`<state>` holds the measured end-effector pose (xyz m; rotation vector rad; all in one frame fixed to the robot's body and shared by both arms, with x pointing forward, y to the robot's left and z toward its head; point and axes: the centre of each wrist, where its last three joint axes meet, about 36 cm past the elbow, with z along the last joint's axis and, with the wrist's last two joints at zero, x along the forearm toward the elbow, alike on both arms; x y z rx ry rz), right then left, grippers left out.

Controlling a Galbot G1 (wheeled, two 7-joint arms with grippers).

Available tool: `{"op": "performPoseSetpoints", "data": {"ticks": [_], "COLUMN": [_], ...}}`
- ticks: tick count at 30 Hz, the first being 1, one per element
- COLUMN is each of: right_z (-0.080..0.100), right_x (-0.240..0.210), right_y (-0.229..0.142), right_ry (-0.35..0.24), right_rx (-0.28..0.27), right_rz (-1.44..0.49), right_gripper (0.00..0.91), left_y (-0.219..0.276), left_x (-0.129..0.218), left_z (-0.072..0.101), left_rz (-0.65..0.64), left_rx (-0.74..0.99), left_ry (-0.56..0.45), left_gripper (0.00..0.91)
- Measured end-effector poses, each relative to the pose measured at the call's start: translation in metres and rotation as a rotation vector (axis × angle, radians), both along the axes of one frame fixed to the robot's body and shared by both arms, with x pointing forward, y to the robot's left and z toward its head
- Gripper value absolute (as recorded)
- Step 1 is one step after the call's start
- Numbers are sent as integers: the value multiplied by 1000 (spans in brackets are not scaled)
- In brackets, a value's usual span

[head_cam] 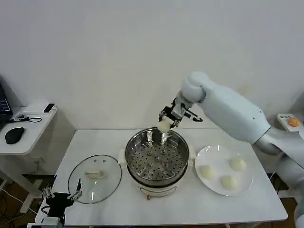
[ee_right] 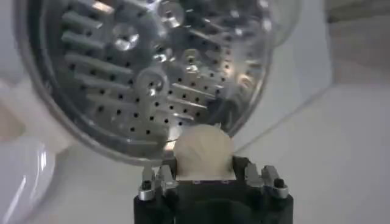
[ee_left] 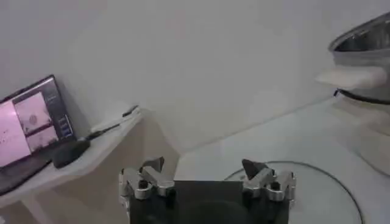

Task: Take steamed baozi put them in steamer then cover it.

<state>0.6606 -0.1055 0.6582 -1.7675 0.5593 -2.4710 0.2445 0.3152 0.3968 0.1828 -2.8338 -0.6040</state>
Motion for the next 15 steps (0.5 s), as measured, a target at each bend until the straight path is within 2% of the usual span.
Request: {"op": "performPoseSetpoints", "data": {"ticks": [6,15], "right_z": [-15,-37], "right_x": [-11,-20], "right_y": [18,38], "right_ry": [-17,-12], "right_rx": [-54,-68], "right_rz": [78,143], "right_gripper": [615,615], "left_y": [0,2], "left_x": [0,-1], "left_z": [0,-2], "left_rz": [5,10], "left_rx": [-1,-1], "left_ry": [3,10], "left_gripper": [907,907]}}
